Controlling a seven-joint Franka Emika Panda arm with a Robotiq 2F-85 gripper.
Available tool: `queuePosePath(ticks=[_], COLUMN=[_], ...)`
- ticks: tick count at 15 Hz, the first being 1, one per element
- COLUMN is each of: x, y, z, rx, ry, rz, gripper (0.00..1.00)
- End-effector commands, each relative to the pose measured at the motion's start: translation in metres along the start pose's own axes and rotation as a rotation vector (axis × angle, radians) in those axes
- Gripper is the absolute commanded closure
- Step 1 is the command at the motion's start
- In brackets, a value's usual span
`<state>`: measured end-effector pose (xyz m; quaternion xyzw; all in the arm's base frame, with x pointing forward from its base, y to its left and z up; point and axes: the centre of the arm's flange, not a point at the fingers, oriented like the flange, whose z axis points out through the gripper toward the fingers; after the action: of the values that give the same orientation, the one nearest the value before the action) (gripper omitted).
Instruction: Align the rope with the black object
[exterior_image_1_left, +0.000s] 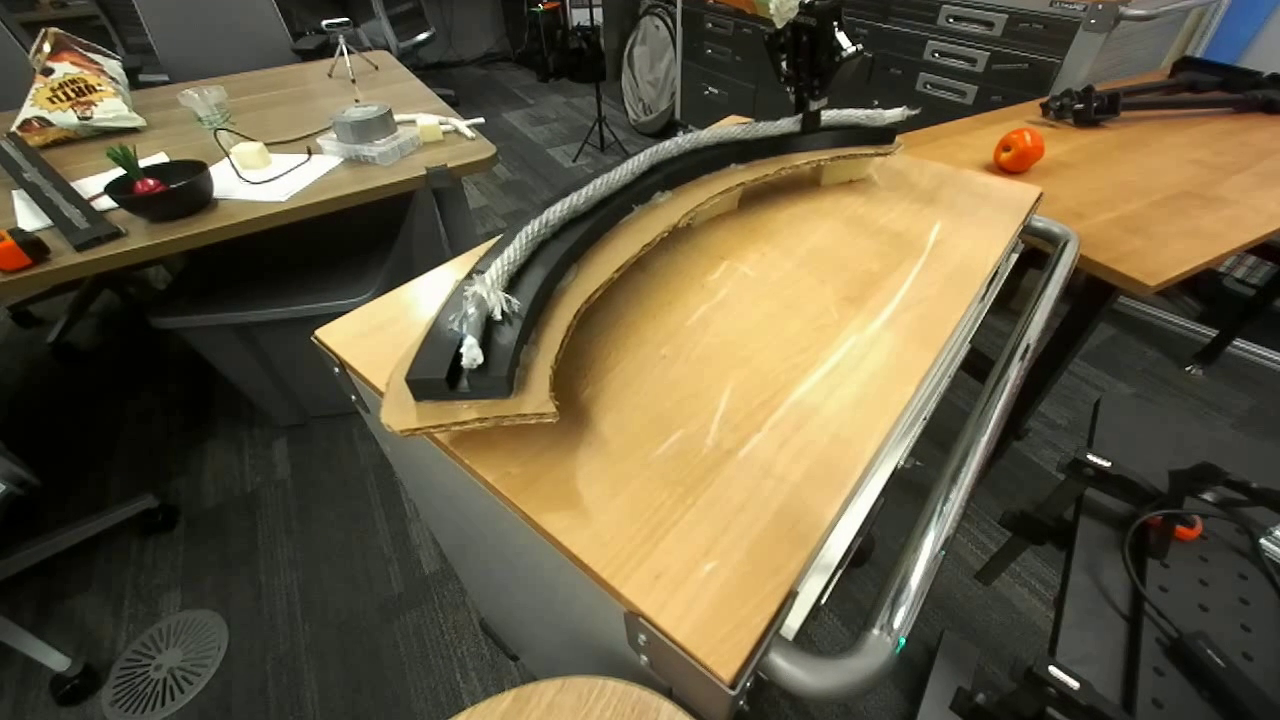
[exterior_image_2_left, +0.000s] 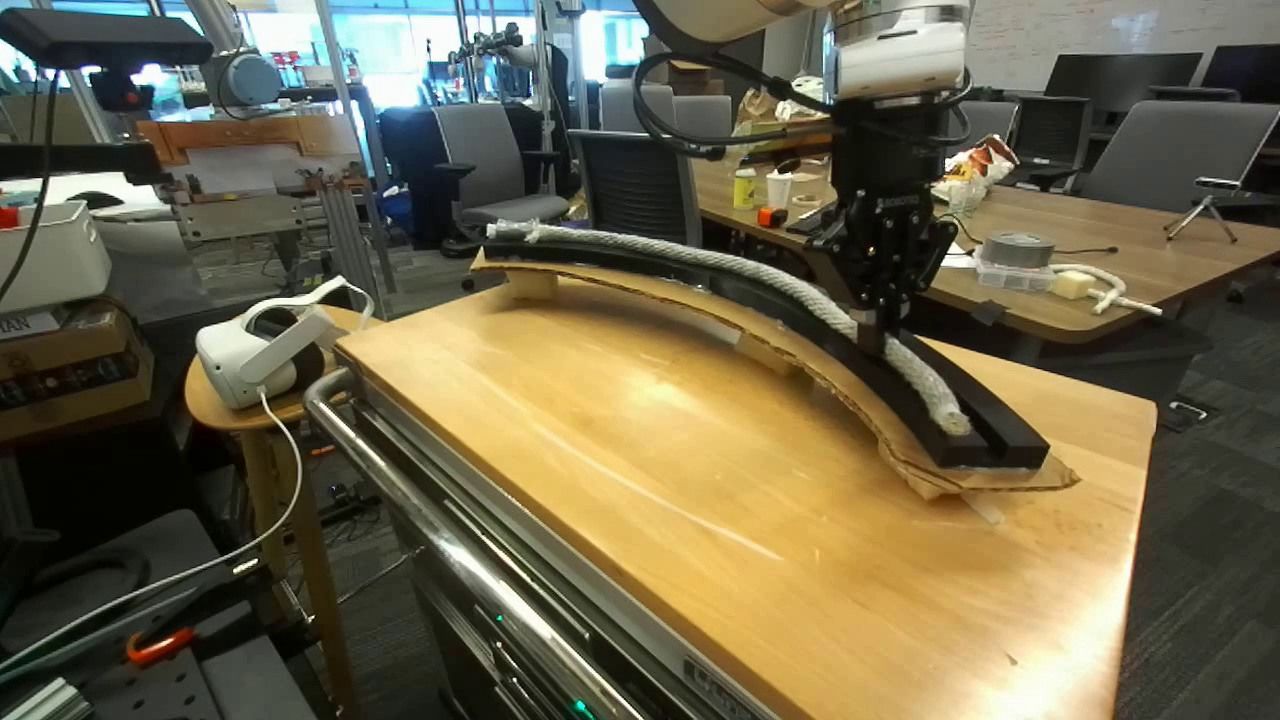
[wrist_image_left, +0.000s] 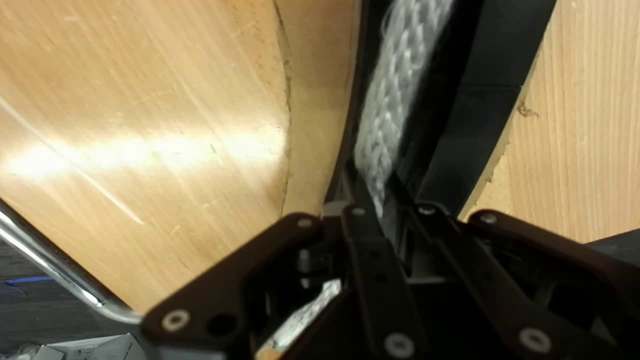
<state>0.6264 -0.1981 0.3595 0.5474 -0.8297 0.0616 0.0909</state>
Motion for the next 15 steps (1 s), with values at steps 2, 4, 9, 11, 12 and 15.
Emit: queuePosePath(ticks=[2,4,9,11,12,15], x=[-0.002,-0.001,0.009,0.012,0.013,0.014], y=[-0.020,-0.023,-0.028,-0.029,-0.029,-0.027], z=[-0.002,-0.004,0.000,0.002,0.002,0.001], rx=[0.003,0.004,-0.012,-0.022,-0.028,-0.044], ry=[0.009,0.002,-0.007,-0.015,-0.020,-0.042], rz=[0.001,0.003,0.011,0.015,0.014,0.004], gripper=[0.97,0.97,0.97,0.97,0.97,0.97])
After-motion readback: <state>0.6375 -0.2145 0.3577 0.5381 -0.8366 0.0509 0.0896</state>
